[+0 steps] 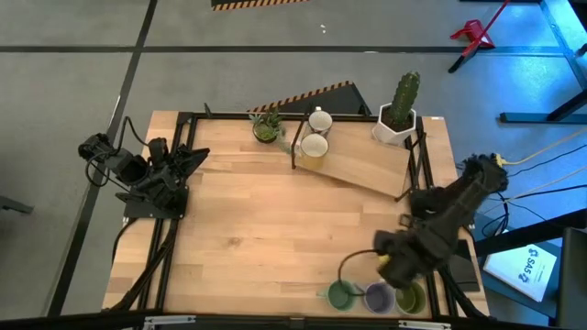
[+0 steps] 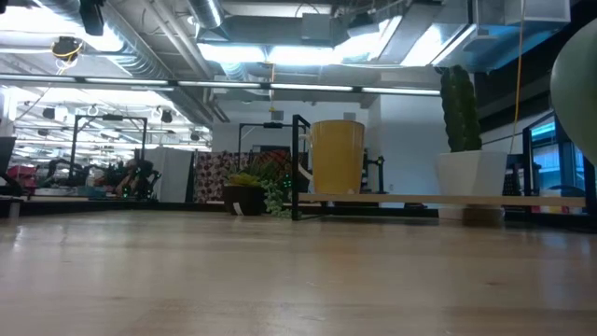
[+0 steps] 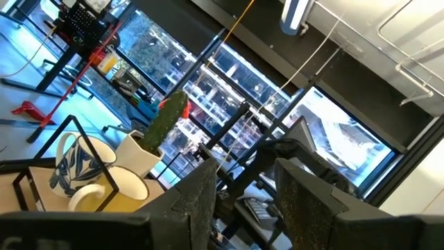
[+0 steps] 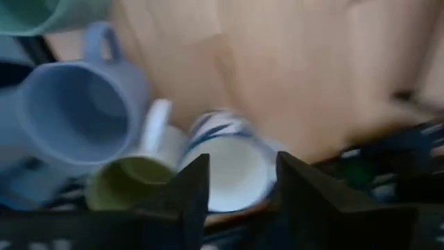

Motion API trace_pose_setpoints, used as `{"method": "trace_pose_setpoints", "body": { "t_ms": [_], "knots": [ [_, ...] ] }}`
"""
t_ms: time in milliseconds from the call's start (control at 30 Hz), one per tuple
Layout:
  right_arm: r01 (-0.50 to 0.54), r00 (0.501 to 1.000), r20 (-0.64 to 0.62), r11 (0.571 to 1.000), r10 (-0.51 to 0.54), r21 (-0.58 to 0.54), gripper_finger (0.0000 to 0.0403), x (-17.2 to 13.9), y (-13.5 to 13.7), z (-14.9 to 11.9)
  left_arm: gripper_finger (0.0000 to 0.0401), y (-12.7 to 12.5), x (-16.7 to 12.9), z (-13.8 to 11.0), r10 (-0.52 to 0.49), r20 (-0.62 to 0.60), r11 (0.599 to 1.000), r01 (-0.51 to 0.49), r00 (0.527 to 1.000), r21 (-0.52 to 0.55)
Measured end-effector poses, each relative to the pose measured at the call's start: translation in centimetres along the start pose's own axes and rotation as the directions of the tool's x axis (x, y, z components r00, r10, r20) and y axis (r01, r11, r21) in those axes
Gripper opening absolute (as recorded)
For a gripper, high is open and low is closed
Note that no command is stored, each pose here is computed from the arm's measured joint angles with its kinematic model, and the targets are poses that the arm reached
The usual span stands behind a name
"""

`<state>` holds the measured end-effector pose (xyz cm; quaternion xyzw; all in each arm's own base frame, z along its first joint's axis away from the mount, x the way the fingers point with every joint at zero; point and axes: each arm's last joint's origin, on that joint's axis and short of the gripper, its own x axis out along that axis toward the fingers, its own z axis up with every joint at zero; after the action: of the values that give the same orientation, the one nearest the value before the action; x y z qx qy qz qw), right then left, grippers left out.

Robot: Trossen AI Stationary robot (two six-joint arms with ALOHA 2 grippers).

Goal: Place coffee mugs
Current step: Put the blue patterned mug on the shelf

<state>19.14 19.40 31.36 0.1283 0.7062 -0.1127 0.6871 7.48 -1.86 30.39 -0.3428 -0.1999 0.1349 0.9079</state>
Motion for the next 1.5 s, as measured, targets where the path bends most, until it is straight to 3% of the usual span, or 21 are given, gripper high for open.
{"method": "trace_pose_setpoints", "body": {
  "t_ms": [167,233,367,533,1000,1133,1367,1500],
  "knots": [
    [-0.163,0.984,0.102,0.969,0.147,0.184,0.0196,1.8,1.1,-3.6,0.0142,0.0,0.0,0.0,0.001,-0.002,1.000,-0.001,1.000,0.003],
    [-0.193,0.979,0.101,0.960,0.176,0.203,0.0203,2.7,1.8,-4.5,0.0142,0.0,0.0,0.0,0.001,-0.002,1.000,-0.001,1.000,0.004],
    [-0.138,0.990,0.026,0.969,0.136,0.206,0.0206,5.1,2.2,-4.7,0.0142,0.0,0.0,-0.1,0.002,-0.004,1.000,-0.002,1.000,0.005],
    [-0.087,0.996,0.055,0.971,0.076,0.222,0.0206,6.4,1.6,-4.3,0.0142,0.0,0.0,0.0,0.002,-0.003,1.000,-0.002,1.000,0.005],
    [-0.059,0.998,0.035,0.973,0.053,0.222,0.0206,9.7,0.8,-4.4,0.0142,0.0,0.0,-0.1,0.002,-0.004,1.000,-0.002,1.000,0.006],
    [-0.065,0.998,0.029,0.969,0.060,0.237,0.0172,10.0,0.7,-4.2,0.0142,0.0,0.0,0.0,0.008,-0.001,1.000,-0.008,1.000,0.006],
    [-0.053,0.999,0.011,0.963,0.052,0.265,0.0023,10.0,0.4,-3.6,0.0142,0.1,0.0,0.0,0.034,0.009,0.999,-0.035,0.999,0.009],
    [-0.054,0.998,0.026,0.960,0.049,0.274,0.0017,9.9,0.3,-3.2,0.0142,0.1,0.0,0.0,0.034,0.009,0.999,-0.035,0.999,0.010]
  ]
}}
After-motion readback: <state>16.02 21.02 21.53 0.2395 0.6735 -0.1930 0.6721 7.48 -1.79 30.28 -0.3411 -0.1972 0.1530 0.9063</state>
